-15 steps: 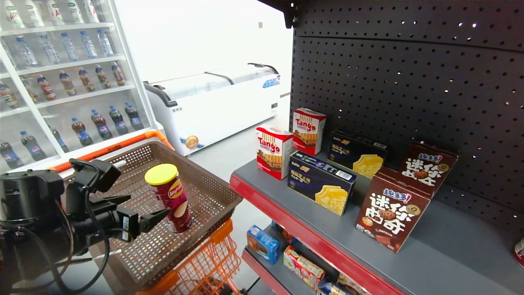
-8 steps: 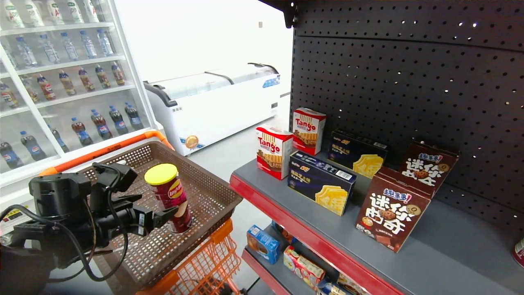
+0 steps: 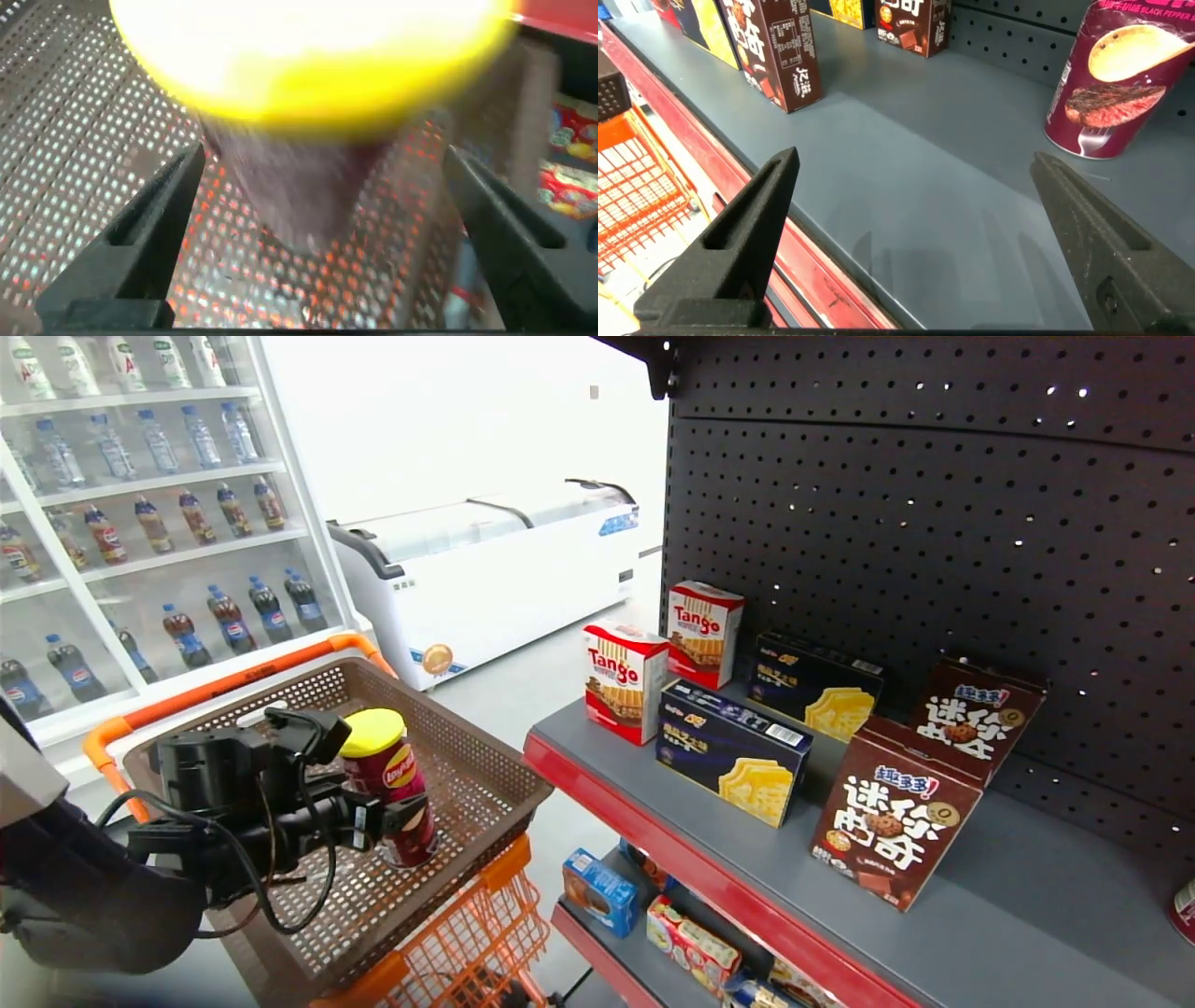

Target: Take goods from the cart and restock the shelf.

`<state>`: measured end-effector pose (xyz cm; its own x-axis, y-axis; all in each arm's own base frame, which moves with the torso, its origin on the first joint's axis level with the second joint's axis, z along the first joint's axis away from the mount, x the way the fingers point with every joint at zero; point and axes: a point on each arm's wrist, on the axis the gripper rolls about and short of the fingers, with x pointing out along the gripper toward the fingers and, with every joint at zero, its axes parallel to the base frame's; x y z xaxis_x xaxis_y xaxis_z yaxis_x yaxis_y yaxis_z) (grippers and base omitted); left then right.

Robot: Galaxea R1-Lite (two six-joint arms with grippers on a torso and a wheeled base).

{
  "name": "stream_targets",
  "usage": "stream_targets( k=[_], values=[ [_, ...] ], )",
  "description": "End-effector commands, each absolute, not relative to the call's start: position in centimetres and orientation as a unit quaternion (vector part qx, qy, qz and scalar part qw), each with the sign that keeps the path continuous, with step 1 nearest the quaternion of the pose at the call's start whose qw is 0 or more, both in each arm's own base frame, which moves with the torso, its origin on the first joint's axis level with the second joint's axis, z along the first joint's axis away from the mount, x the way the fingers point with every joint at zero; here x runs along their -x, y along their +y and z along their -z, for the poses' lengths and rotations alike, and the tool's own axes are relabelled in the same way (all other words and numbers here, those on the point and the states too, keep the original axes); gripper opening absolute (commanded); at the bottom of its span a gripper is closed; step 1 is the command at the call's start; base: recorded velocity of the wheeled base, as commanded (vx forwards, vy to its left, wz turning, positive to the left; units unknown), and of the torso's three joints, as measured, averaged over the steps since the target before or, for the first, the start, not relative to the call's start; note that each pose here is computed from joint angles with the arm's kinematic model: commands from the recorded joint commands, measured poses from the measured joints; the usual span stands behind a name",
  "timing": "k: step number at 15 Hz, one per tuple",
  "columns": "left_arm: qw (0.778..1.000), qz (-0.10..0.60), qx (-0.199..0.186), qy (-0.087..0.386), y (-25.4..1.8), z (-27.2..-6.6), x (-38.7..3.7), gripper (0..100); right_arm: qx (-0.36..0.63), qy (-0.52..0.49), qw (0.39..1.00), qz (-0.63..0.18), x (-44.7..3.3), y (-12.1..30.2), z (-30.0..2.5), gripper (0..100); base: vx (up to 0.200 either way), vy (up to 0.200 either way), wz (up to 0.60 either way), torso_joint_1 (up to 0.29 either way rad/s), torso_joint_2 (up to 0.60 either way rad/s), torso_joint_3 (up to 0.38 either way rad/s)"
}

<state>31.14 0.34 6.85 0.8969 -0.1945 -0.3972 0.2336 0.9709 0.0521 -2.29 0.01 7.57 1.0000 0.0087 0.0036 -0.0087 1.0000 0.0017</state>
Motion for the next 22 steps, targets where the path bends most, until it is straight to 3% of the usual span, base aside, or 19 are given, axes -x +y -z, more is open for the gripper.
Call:
stream_targets(
  k=[1, 10, 11, 13, 15, 21, 22],
  values=[
    [0.971, 0.109, -0.047, 0.209, 0.5, -5.3, -33.1, 100, -0.001, -0.002, 1.0, -0.005, 2.3, 0.0, -7.6, 100, 0.0, 0.0, 0.0, 0.0, 0.0, 0.0],
    [0.966, 0.134, -0.053, 0.216, -1.5, -3.7, -35.3, 100, -0.001, -0.002, 1.0, -0.005, 2.3, 0.0, -7.6, 100, 0.0, 0.0, 0.0, 0.0, 0.0, 0.0],
    [0.967, 0.133, -0.054, 0.21, -1.6, -4.0, -35.5, 0, -0.001, -0.002, 1.0, -0.005, 2.3, 0.0, -7.6, 100, 0.0, 0.0, 0.0, 0.0, 0.0, 0.0],
    [0.968, 0.127, -0.054, 0.21, -1.4, -4.3, -35.1, 0, -0.001, -0.002, 1.0, -0.005, 2.3, 0.0, -7.6, 100, 0.0, 0.0, 0.0, 0.0, 0.0, 0.0],
    [0.972, 0.124, -0.054, 0.19, -1.3, -6.3, -34.0, 0, -0.001, -0.002, 1.0, -0.005, 2.3, 0.0, -7.6, 100, 0.0, 0.0, 0.0, 0.0, 0.0, 0.0],
    [0.984, 0.097, -0.058, 0.141, -1.4, -16.3, -28.1, 0, -0.001, -0.002, 1.0, -0.005, 2.3, 0.0, -7.6, 100, 0.0, 0.0, 0.0, 0.0, 0.0, 0.0],
    [0.984, 0.097, -0.058, 0.139, -1.4, -16.4, -28.0, 0, -0.001, -0.002, 1.0, -0.005, 2.3, 0.0, -7.6, 100, 0.0, 0.0, 0.0, 0.0, 0.0, 0.0]
  ],
)
